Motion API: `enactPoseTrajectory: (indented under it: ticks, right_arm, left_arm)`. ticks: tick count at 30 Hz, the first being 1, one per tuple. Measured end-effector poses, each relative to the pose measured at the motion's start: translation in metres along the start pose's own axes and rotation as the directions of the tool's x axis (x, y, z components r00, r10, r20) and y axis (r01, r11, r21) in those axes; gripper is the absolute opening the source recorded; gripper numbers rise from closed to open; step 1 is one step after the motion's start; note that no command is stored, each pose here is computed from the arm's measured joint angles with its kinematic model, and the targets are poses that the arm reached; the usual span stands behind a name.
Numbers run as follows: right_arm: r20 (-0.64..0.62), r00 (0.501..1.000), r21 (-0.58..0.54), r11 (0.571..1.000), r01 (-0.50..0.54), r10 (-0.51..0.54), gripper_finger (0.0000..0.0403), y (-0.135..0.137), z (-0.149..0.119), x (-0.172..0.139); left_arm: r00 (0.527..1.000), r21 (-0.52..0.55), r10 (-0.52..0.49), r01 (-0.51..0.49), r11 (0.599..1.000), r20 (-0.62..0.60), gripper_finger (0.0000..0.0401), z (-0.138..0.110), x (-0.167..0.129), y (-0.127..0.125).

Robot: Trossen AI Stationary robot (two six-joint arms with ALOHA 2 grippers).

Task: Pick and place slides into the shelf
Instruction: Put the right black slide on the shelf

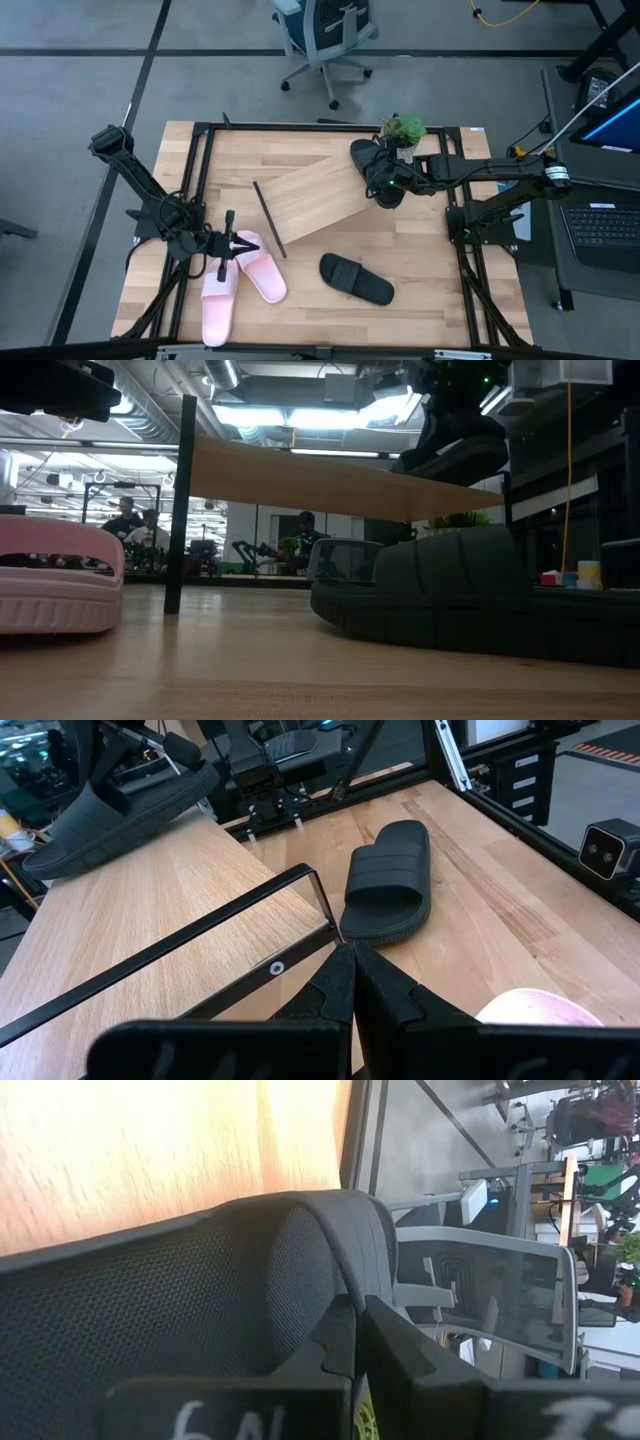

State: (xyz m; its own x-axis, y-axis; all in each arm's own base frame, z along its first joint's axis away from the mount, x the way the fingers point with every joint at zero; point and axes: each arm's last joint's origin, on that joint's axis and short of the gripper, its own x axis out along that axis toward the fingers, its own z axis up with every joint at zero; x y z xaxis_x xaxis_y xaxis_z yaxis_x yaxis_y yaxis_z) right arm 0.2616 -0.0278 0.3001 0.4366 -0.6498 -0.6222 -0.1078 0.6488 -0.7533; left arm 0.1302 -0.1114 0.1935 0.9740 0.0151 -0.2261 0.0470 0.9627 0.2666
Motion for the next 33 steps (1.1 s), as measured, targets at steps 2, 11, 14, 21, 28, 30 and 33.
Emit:
enactPoseTrajectory:
  ticks: [2, 11, 14, 21, 28, 30, 33]
  right_arm:
    - [0.000, 1.000, 0.000, 1.000, 0.000, 0.000, 0.0012, 0.0000, 0.0000, 0.0000]
    - [-0.012, 1.000, -0.007, 1.000, -0.009, 0.009, 0.0012, 0.0010, -0.0015, -0.0001]
    - [-0.014, 1.000, -0.007, 1.000, -0.010, 0.009, 0.0012, 0.0011, -0.0017, -0.0001]
    - [-0.021, 1.000, -0.013, 1.000, -0.015, 0.015, 0.0012, 0.0015, -0.0026, -0.0003]
    - [-0.030, 0.999, -0.014, 1.000, -0.019, 0.019, 0.0037, 0.0020, -0.0037, -0.0003]
    - [-0.031, 0.999, -0.002, 1.000, -0.019, 0.019, 0.0039, 0.0021, -0.0037, -0.0003]
    - [-0.039, 0.999, -0.005, 1.000, -0.025, 0.024, 0.0036, 0.0026, -0.0047, -0.0003]
  left_arm:
    - [1.000, 0.000, 0.000, 0.000, 1.000, 0.000, 0.0000, 0.0000, 0.0000, 0.0000]
    - [1.000, -0.001, 0.000, 0.000, 1.000, 0.000, 0.0000, 0.0000, 0.0000, 0.0000]
    - [1.000, -0.001, 0.000, 0.000, 1.000, 0.000, 0.0000, 0.0000, 0.0000, 0.0000]
    - [1.000, -0.001, 0.000, 0.000, 1.000, 0.000, 0.0000, 0.0000, 0.0000, 0.0000]
    - [1.000, -0.001, 0.000, 0.000, 1.000, 0.000, 0.0000, 0.0000, 0.0000, 0.0000]
    - [1.000, -0.001, 0.000, 0.000, 1.000, 0.000, 0.0000, 0.0000, 0.0000, 0.0000]
    - [1.000, -0.001, 0.000, 0.000, 1.000, 0.000, 0.0000, 0.0000, 0.0000, 0.0000]
